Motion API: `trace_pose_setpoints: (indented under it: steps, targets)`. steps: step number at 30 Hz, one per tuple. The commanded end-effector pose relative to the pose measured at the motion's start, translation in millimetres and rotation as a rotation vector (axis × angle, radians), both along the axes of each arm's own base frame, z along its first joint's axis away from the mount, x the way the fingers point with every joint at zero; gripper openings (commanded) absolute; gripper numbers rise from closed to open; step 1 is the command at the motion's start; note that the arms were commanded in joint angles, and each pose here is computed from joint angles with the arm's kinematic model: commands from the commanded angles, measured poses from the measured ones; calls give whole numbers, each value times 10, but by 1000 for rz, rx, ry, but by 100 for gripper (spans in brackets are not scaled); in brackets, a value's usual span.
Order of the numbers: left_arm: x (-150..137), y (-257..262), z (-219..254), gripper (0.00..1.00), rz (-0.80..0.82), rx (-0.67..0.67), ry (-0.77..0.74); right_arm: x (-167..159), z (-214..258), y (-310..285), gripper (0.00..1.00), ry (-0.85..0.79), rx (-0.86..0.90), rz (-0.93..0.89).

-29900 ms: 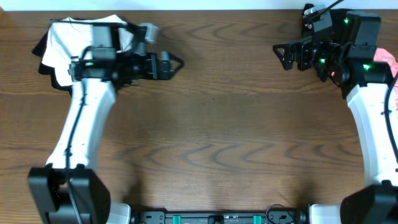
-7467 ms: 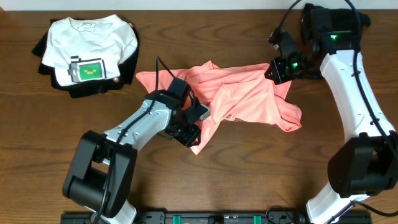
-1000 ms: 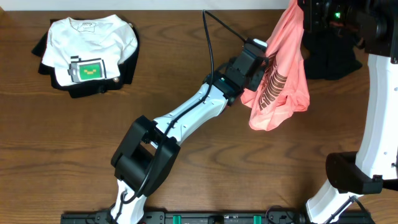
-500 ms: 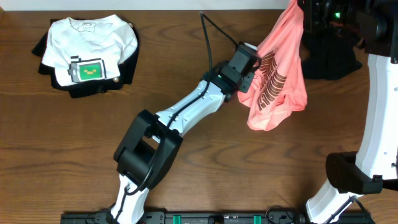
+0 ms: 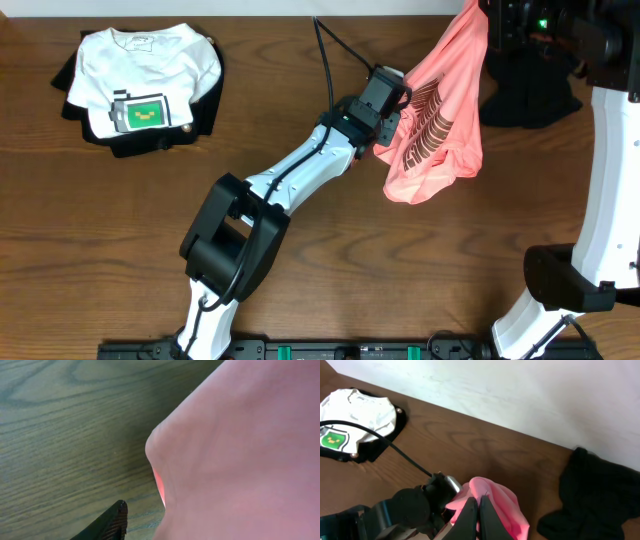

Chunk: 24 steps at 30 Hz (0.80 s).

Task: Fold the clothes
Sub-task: 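Reach the left gripper to the hanging shirt's lower edge and grasp it, then pull the shirt left with the left gripper, stretching it between grippers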

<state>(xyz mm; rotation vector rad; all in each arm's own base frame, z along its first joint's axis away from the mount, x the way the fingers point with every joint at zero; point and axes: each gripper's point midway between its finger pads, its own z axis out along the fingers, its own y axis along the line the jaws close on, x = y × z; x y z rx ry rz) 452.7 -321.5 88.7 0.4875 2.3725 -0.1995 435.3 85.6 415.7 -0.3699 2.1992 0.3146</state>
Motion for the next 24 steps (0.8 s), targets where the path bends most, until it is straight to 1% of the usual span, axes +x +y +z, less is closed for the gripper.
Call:
trace_pose_setpoints:
  steps: [1,4,5,11,15,18,20,24]
  targets:
    - [1,46,-84,38,10,21,7,-40,119,-27,2,-35,1,-3]
    - [1,47,-85,10,10,22,7,-40,119,-27,3,-35,1,-3]
    - [1,47,-85,6,10,22,7,-39,120,-28,2,-36,0,-3]
    - [-3,51,-85,6,-13,42,0,-39,120,-27,2,-36,1,-3]
    - [36,126,71,6,-61,82,-40,-39,120,-28,2,-36,0,-3]
    - [135,341,375,6,-29,68,-78,-40,119,-27,1,-42,-13,8]
    - [224,578,664,6,19,45,-114,-42,116,-26,1,-51,-35,26]
    - [366,1232,1419,6,145,-14,-227,-39,122,-25,1,-81,-93,72]
